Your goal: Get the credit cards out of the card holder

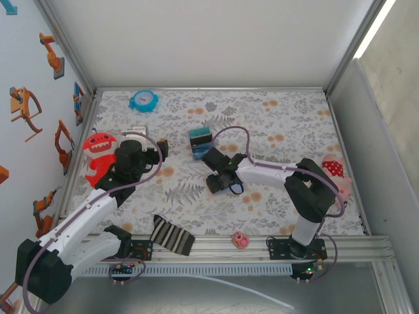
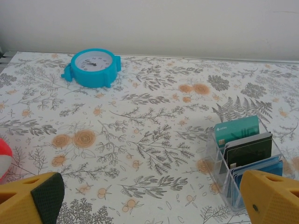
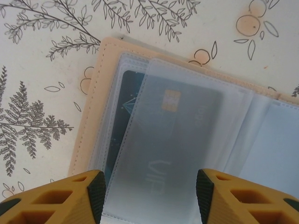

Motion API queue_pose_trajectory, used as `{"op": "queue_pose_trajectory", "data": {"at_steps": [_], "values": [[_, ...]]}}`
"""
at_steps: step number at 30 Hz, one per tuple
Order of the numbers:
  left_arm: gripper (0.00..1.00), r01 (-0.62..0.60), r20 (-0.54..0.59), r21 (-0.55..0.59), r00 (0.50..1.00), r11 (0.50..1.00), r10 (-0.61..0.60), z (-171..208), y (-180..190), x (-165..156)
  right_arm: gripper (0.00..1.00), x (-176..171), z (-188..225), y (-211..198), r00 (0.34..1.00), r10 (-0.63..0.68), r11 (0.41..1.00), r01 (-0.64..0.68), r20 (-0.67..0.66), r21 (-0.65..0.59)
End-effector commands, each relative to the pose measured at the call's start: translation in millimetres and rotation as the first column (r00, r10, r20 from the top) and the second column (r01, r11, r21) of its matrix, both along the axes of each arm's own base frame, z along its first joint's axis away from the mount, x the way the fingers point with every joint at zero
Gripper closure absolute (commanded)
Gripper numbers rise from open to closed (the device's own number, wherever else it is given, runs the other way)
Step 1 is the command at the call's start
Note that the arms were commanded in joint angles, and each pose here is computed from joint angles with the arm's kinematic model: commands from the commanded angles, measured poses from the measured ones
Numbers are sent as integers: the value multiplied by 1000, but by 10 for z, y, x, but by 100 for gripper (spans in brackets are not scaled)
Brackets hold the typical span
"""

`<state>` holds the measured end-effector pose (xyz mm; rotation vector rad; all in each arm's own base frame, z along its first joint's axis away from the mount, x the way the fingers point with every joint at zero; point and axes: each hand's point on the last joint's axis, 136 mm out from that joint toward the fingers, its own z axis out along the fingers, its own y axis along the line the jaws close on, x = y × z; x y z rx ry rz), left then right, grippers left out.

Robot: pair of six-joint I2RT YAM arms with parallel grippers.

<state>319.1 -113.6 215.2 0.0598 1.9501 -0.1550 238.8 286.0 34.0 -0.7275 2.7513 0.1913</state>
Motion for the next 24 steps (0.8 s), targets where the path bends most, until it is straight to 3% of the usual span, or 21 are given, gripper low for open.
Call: {"op": "queue_pose_trajectory", "data": {"at_steps": [1, 13, 24], "values": [[3, -37, 10, -26, 999, 999, 37, 5, 49, -4, 39, -25, -1, 47, 1000, -4, 1000, 4, -19, -5], [3, -45, 11, -41, 999, 998, 46, -6, 51, 0, 41, -85, -156, -29, 999, -6, 999, 4, -42, -38], [3, -31, 18, -53, 999, 998, 32, 42, 42, -29, 58, -104, -168, -45, 999, -1, 1000, 0, -43, -29]]}}
